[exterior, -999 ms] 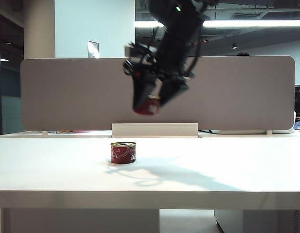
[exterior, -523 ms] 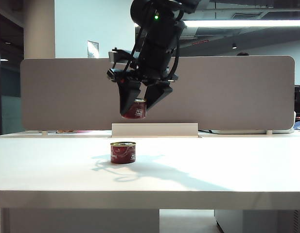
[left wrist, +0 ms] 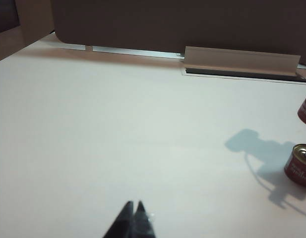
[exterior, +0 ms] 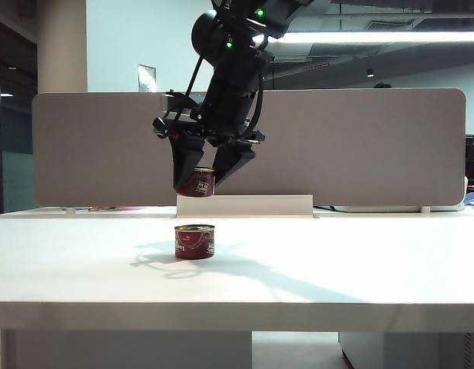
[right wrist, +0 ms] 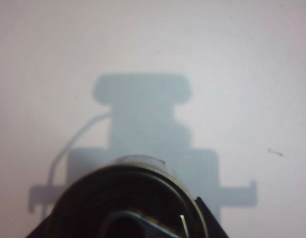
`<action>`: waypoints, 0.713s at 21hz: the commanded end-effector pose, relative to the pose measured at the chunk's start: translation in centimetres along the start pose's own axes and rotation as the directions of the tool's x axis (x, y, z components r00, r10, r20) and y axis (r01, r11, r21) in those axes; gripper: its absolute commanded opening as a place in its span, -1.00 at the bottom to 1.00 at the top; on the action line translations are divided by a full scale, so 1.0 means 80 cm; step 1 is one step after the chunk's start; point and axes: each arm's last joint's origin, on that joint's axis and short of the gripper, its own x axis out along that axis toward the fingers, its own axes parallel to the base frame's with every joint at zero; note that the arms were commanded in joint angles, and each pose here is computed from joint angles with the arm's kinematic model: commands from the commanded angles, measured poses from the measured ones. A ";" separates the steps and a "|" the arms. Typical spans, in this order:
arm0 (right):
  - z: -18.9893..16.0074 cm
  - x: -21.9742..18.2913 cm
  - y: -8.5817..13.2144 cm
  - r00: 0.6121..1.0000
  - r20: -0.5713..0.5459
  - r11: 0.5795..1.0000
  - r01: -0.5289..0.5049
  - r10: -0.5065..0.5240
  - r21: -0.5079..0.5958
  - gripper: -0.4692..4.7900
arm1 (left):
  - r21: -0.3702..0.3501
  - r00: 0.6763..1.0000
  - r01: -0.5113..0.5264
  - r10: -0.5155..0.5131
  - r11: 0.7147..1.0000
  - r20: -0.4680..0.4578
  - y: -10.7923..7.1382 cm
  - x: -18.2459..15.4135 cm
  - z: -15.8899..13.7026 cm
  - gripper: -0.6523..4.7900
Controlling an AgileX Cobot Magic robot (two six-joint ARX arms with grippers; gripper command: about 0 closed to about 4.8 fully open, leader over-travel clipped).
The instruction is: Stack a can of tomatoes on the right onto the can of tomatoes on the left.
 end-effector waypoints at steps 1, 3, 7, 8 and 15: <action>0.000 0.004 0.001 1.000 -0.003 1.000 -0.013 0.013 0.007 -0.07 | 0.004 1.000 -0.001 0.001 1.000 0.012 0.000 0.000 0.002 -0.78; -0.005 0.012 0.001 0.999 -0.037 1.000 -0.017 0.017 0.009 -0.07 | 0.004 1.000 -0.001 0.001 1.000 0.012 0.000 0.000 0.002 -0.78; -0.012 0.020 0.001 0.997 -0.074 1.000 -0.026 0.027 0.011 -0.07 | 0.004 1.000 0.000 0.000 1.000 0.012 0.000 0.000 0.002 -0.78; -0.012 0.021 0.001 0.997 -0.076 1.000 -0.026 0.027 0.011 -0.07 | 0.004 1.000 -0.001 0.001 1.000 0.012 0.000 0.000 0.002 -0.78; -0.016 0.029 0.003 0.995 -0.092 0.999 -0.046 0.047 0.013 -0.07 | 0.004 1.000 -0.001 0.001 1.000 0.012 0.000 0.000 0.002 -0.78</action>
